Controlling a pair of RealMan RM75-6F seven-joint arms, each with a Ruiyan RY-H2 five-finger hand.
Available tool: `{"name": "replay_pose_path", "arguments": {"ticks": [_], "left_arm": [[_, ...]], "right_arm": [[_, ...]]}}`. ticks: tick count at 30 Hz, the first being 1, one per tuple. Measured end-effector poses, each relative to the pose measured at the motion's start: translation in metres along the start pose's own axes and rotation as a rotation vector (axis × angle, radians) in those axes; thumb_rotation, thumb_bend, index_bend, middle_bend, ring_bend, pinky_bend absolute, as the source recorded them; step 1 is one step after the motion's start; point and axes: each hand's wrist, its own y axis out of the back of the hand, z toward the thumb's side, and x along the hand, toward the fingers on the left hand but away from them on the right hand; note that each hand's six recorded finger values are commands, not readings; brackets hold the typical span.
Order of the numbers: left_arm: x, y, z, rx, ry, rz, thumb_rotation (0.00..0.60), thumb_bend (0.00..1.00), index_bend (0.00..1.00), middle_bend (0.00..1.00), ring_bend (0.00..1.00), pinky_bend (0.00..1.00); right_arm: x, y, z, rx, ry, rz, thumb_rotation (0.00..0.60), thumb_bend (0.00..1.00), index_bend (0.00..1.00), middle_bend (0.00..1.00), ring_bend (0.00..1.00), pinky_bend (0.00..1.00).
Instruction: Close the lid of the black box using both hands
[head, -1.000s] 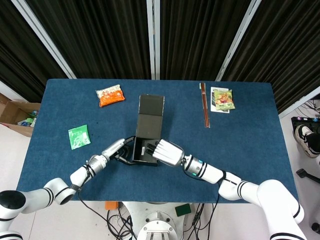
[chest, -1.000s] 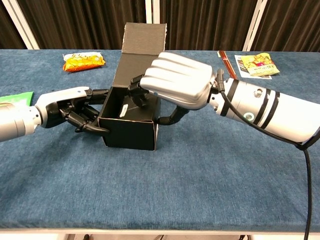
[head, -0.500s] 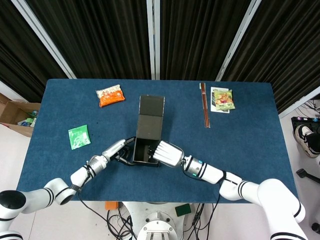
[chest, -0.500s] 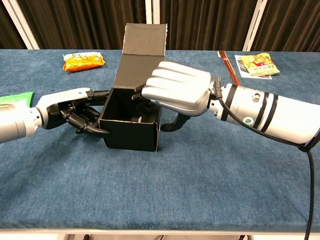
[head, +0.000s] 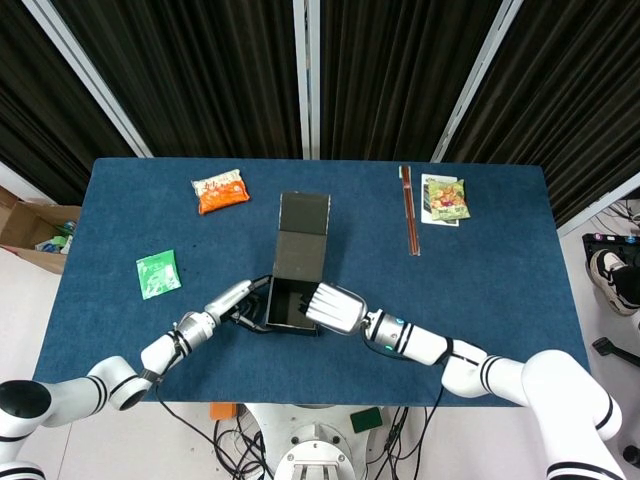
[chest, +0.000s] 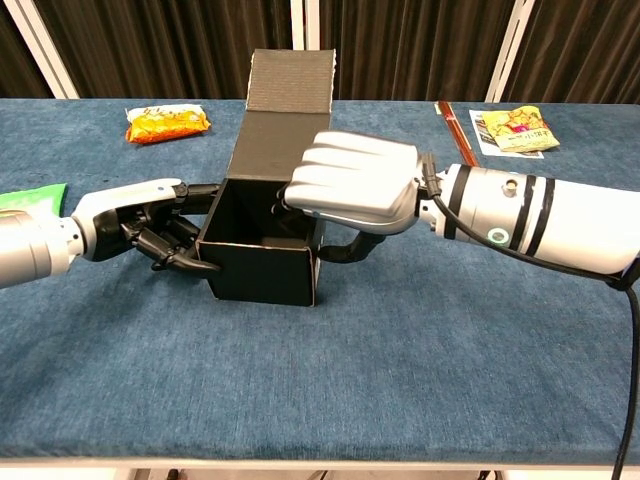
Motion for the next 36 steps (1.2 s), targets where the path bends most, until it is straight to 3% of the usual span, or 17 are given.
{"name": "replay_pose_path", "arguments": {"ticks": [4, 14, 18, 20, 25, 28, 31, 36], "left_arm": [[0.000, 0.001, 0.001, 0.007, -0.002, 0.003, 0.600, 0.14, 0.49, 0.45, 0.71, 0.84], [-0.001, 0.003, 0.002, 0.024, -0.004, 0.016, 0.600, 0.14, 0.49, 0.45, 0.71, 0.84], [-0.001, 0.004, 0.002, 0.024, -0.005, 0.024, 0.600, 0.14, 0.49, 0.45, 0.71, 0.84], [-0.001, 0.004, 0.002, 0.027, -0.005, 0.028, 0.600, 0.14, 0.48, 0.45, 0.71, 0.84], [0.000, 0.005, 0.003, 0.039, -0.005, 0.033, 0.600, 0.14, 0.43, 0.43, 0.71, 0.84], [0.000, 0.005, 0.004, 0.045, -0.006, 0.040, 0.600, 0.14, 0.38, 0.41, 0.71, 0.84], [0.000, 0.006, 0.004, 0.055, -0.008, 0.047, 0.600, 0.14, 0.34, 0.37, 0.71, 0.84], [-0.001, 0.005, 0.005, 0.071, -0.011, 0.059, 0.600, 0.14, 0.26, 0.29, 0.70, 0.84]], "right_arm": [[-0.002, 0.000, 0.001, 0.019, 0.026, 0.032, 0.600, 0.78, 1.00, 0.77, 0.77, 1.00], [-0.002, 0.006, -0.001, 0.030, 0.042, 0.068, 0.600, 0.84, 1.00, 0.98, 0.78, 1.00], [0.000, 0.007, -0.004, 0.037, 0.031, 0.067, 0.600, 0.81, 1.00, 0.98, 0.78, 1.00], [0.001, 0.007, -0.006, 0.039, 0.022, 0.062, 0.600, 0.74, 0.98, 0.92, 0.78, 1.00], [0.004, 0.008, -0.011, 0.029, -0.008, 0.047, 0.600, 0.29, 0.67, 0.63, 0.78, 1.00], [0.005, 0.008, -0.012, 0.026, -0.021, 0.039, 0.600, 0.12, 0.50, 0.49, 0.78, 1.00], [0.006, 0.008, -0.012, 0.010, -0.037, 0.031, 0.600, 0.03, 0.34, 0.37, 0.78, 1.00], [0.011, 0.007, -0.015, -0.021, -0.068, 0.016, 0.600, 0.00, 0.15, 0.27, 0.78, 1.00]]}}
